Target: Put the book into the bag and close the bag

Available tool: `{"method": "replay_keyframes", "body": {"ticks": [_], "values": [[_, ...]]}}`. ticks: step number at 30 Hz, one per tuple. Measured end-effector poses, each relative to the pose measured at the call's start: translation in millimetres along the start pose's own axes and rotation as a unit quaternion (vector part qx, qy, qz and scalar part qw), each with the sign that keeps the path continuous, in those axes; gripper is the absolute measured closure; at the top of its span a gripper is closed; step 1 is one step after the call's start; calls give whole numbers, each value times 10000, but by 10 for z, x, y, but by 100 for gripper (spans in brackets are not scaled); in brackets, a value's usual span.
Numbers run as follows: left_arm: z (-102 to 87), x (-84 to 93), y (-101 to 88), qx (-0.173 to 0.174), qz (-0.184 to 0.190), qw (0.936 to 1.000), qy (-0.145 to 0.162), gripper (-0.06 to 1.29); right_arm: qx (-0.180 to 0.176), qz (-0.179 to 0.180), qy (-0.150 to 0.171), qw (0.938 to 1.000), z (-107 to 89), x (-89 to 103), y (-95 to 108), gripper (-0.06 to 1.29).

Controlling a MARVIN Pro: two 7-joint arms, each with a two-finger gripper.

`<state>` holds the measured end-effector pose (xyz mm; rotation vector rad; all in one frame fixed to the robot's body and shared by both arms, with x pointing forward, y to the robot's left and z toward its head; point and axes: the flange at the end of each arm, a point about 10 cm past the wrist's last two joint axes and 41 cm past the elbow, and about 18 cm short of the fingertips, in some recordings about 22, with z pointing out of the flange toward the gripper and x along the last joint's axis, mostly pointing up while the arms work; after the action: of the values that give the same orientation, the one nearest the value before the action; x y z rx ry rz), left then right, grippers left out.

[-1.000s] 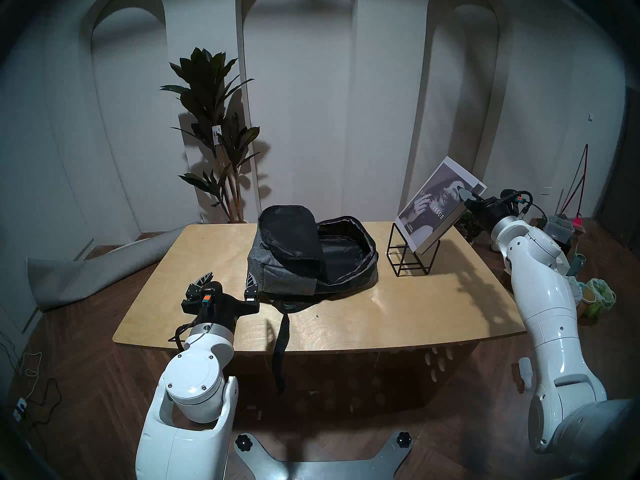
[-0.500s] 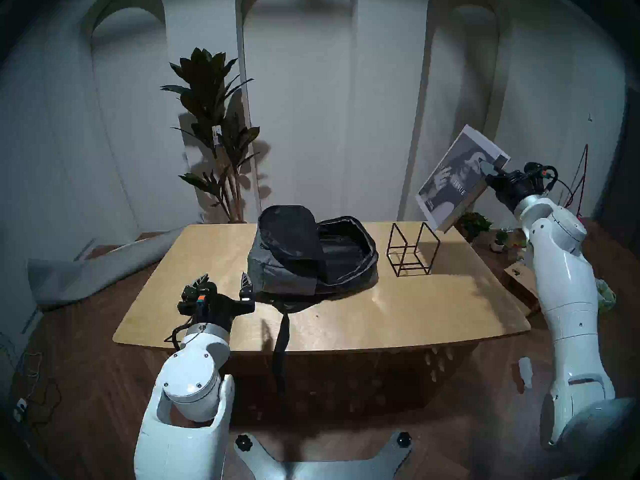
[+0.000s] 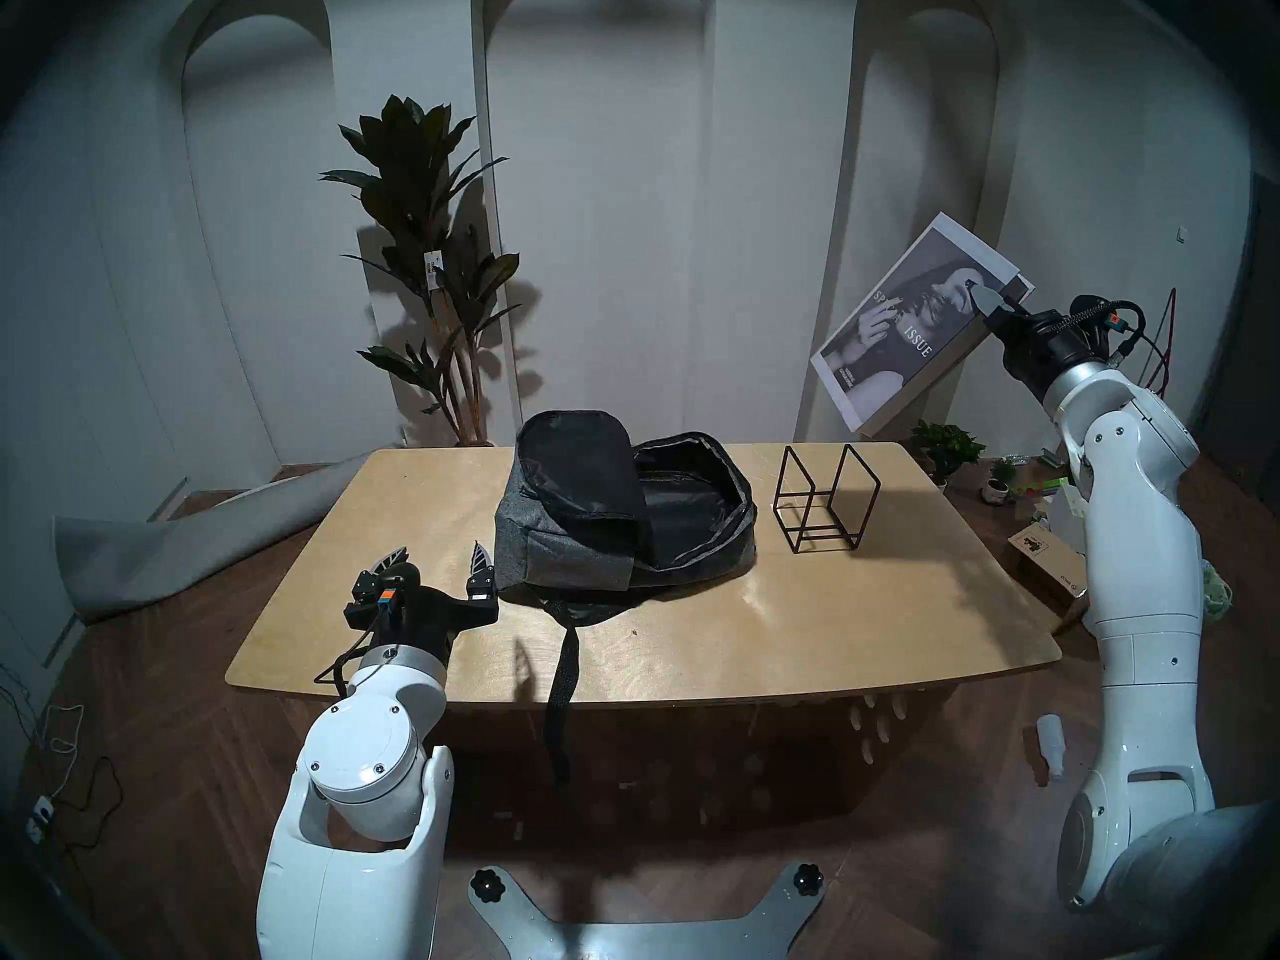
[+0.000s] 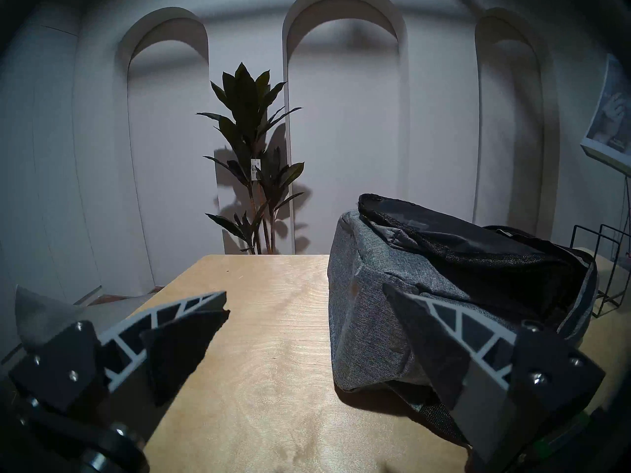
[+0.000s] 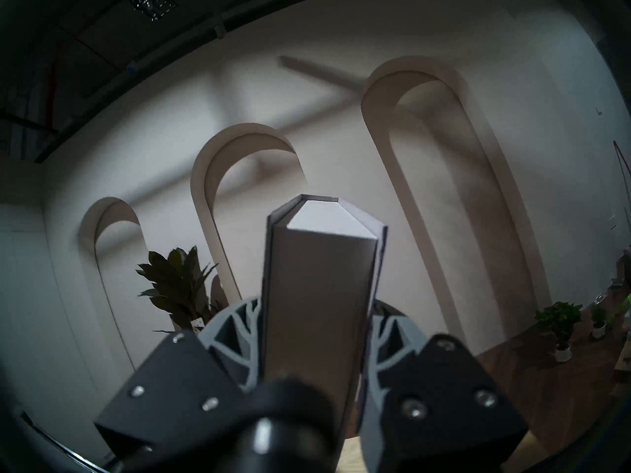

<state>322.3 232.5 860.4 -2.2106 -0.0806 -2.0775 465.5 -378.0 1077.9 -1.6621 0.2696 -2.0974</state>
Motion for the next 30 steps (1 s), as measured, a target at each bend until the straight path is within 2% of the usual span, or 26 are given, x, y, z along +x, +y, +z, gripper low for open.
{"method": "replay_keyframes", "body": {"ticks": [2,3,7,12,19,25,30], "values": [[0,0,-8,-1,-3,10000,1,0,91,148,-48,9998,29,-88,-99,85],[-1,0,-19,4,-5,10000,2,0,158,311,-127,9993,66,-209,-207,85],[-5,-1,-42,24,-7,10000,4,0,206,560,-301,9978,127,-451,-364,85],[-21,-11,-84,71,13,10000,-5,0,134,964,-604,9934,201,-909,-576,85],[-55,-34,-142,189,74,9998,-23,0,-440,1564,-858,9830,274,-1537,-644,85],[-67,-41,-175,275,105,9996,-12,0,-728,1942,-761,9753,308,-1844,-676,85],[-65,-40,-189,317,112,9994,6,0,-780,2168,-739,9703,322,-2090,-694,85]]}}
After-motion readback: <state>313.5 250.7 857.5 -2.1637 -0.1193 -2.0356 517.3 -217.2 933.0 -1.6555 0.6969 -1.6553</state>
